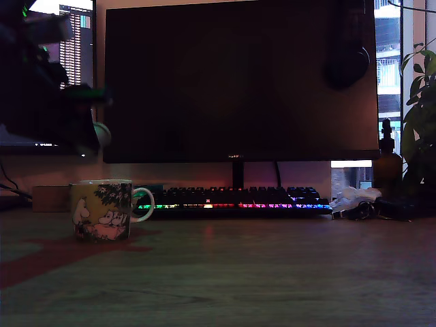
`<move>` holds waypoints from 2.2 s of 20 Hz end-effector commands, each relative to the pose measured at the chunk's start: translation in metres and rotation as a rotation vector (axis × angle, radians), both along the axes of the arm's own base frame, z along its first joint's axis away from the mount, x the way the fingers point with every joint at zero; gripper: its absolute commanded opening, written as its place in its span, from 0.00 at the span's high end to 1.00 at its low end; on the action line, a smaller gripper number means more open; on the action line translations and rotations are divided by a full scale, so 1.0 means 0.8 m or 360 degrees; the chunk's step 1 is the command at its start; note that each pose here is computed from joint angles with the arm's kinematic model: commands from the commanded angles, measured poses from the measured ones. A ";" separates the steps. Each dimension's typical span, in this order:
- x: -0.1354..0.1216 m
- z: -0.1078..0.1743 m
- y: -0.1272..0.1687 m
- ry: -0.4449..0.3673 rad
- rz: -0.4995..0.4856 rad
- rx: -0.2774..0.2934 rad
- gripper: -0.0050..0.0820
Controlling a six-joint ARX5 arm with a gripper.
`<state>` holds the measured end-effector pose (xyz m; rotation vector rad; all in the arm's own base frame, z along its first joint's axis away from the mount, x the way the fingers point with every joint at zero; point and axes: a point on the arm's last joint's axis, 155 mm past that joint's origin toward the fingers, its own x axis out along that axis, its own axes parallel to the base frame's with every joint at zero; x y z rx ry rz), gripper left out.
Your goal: Pick up the coffee capsules on the table and drop them inside the coffee cup
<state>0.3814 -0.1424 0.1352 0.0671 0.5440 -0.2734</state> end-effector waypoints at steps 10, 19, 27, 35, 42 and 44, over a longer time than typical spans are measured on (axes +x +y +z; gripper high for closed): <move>0.018 -0.016 -0.008 0.0072 -0.0035 0.0065 0.80; 0.003 -0.036 -0.004 0.0191 -0.0046 0.0105 0.80; 0.001 -0.038 -0.004 0.0208 -0.0050 0.0109 0.80; 0.002 -0.037 -0.005 0.0196 -0.0058 0.0110 0.50; 0.002 -0.037 -0.006 0.0188 -0.0079 0.0133 0.24; 0.002 -0.036 -0.006 0.0187 -0.0079 0.0133 0.25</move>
